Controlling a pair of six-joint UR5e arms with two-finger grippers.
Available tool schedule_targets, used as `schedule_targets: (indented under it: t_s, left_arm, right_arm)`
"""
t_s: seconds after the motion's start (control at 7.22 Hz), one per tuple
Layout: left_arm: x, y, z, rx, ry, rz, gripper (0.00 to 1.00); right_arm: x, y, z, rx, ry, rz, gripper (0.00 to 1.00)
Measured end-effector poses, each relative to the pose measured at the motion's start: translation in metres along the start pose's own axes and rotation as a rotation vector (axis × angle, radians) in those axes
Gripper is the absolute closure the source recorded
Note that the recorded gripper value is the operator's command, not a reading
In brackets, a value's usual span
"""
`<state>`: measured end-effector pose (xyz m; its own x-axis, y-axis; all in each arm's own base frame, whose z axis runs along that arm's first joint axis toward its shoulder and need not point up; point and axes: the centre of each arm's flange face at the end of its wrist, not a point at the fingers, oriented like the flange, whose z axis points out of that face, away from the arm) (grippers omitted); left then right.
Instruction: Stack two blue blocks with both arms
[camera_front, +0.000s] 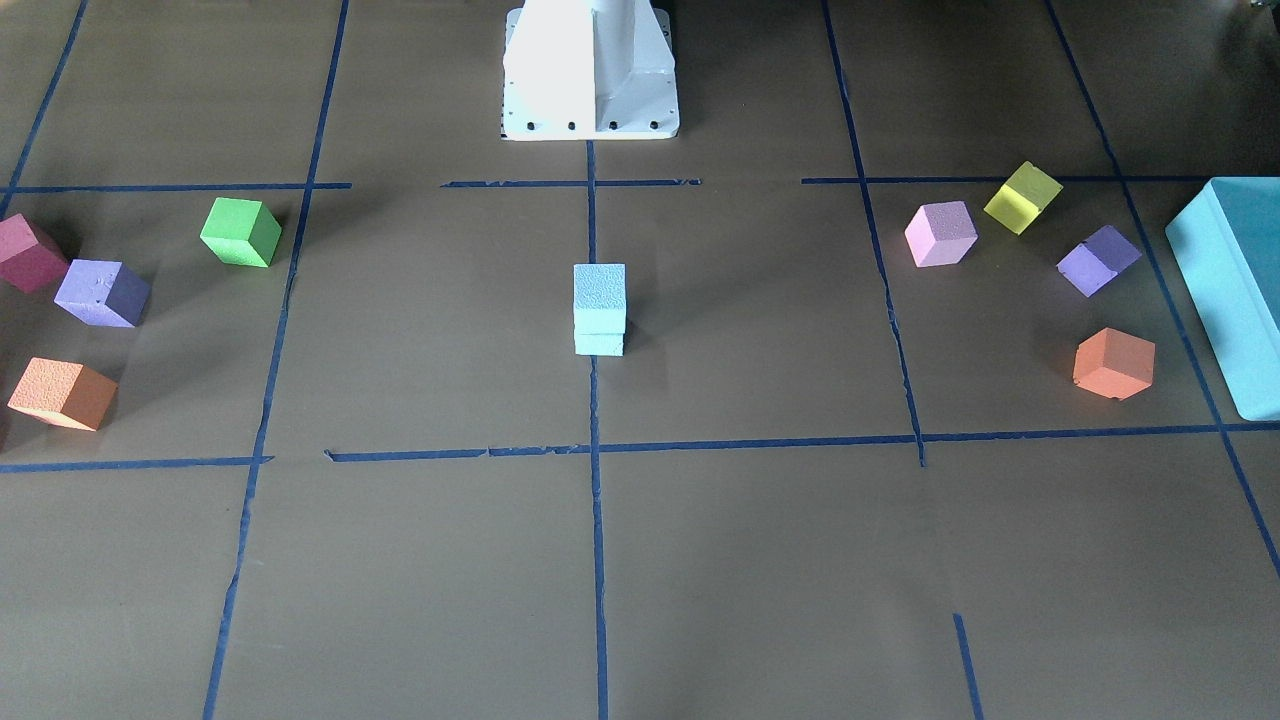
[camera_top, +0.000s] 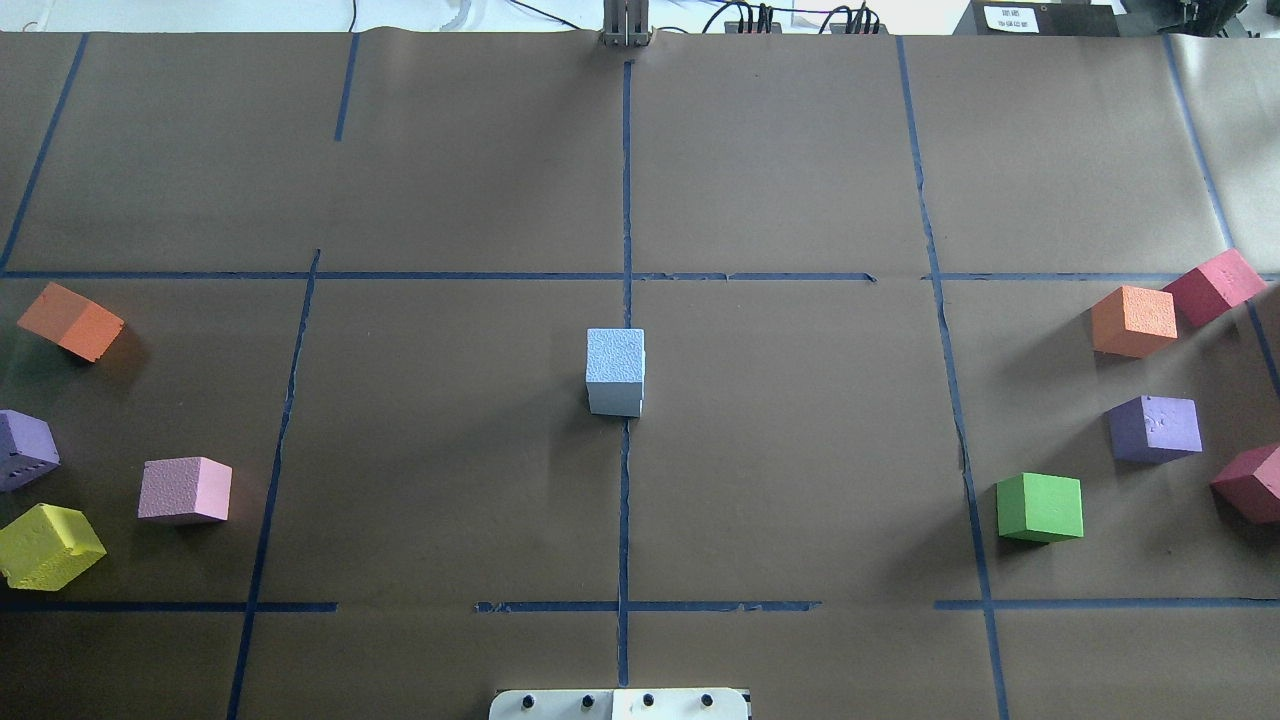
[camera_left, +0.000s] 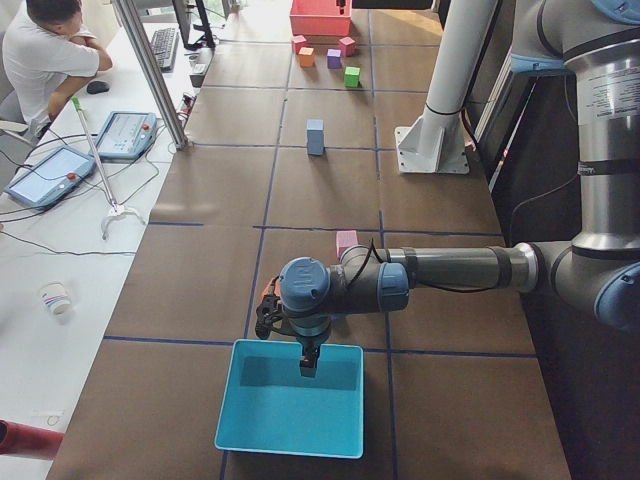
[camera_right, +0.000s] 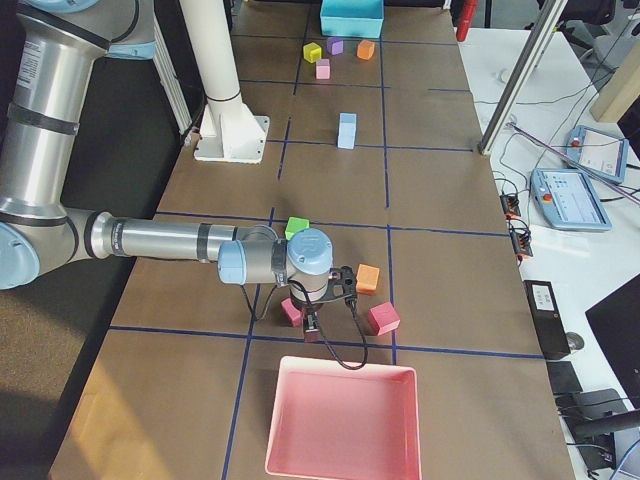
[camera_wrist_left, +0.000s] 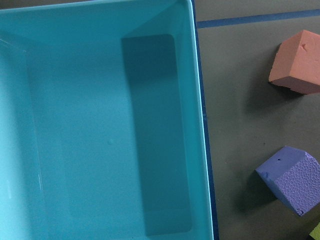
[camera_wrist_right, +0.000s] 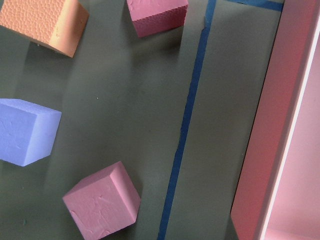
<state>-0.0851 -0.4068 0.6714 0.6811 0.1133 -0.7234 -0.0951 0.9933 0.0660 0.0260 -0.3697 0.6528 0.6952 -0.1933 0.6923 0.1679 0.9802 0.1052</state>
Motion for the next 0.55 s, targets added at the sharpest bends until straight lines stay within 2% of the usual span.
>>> schedule_targets:
  t_s: [0.55]
  left_arm:
    - [-0.0020, 0.0024, 0.0020, -0.005, -0.001, -0.007, 0.00]
  right_arm:
    - [0.0015, 0.0009, 0.0016, -0.003, 0.000, 0.004, 0.00]
